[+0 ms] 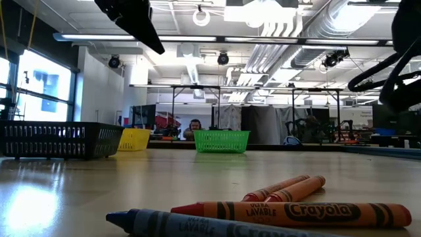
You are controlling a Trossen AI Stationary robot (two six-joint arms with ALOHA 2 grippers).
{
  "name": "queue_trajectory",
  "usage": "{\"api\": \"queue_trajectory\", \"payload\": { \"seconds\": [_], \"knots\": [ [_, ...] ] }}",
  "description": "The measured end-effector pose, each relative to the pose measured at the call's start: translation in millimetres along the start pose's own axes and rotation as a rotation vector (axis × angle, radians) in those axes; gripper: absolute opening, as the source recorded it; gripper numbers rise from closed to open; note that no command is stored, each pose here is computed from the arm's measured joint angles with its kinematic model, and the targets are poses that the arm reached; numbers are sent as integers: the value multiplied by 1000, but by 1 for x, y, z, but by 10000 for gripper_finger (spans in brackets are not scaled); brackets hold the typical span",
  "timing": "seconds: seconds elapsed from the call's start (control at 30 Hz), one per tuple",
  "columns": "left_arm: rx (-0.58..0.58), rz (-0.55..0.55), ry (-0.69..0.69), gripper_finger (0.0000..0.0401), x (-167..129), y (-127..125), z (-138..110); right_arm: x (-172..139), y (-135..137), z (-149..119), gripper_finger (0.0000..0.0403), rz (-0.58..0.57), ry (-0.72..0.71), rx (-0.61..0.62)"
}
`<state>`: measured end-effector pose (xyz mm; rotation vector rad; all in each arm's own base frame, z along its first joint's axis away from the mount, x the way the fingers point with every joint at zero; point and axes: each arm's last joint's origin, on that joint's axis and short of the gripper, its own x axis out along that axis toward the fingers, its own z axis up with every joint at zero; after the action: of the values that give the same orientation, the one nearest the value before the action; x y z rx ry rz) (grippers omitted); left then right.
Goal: Sort crayons
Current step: Put the blue crayon into the yellow bin
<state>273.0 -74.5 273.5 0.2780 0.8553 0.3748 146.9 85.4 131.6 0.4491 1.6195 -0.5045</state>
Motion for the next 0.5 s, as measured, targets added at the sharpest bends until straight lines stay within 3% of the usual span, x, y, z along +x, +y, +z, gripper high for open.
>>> {"api": "queue_trajectory", "payload": {
  "seconds": [0.27,0.5],
  "knots": [
    [-41,5,27,90,0,1,-3,-30,14,15,2,105,-153,13],
    [-81,73,48,90,0,3,-7,-60,21,42,2,84,-571,59]
  ]
}}
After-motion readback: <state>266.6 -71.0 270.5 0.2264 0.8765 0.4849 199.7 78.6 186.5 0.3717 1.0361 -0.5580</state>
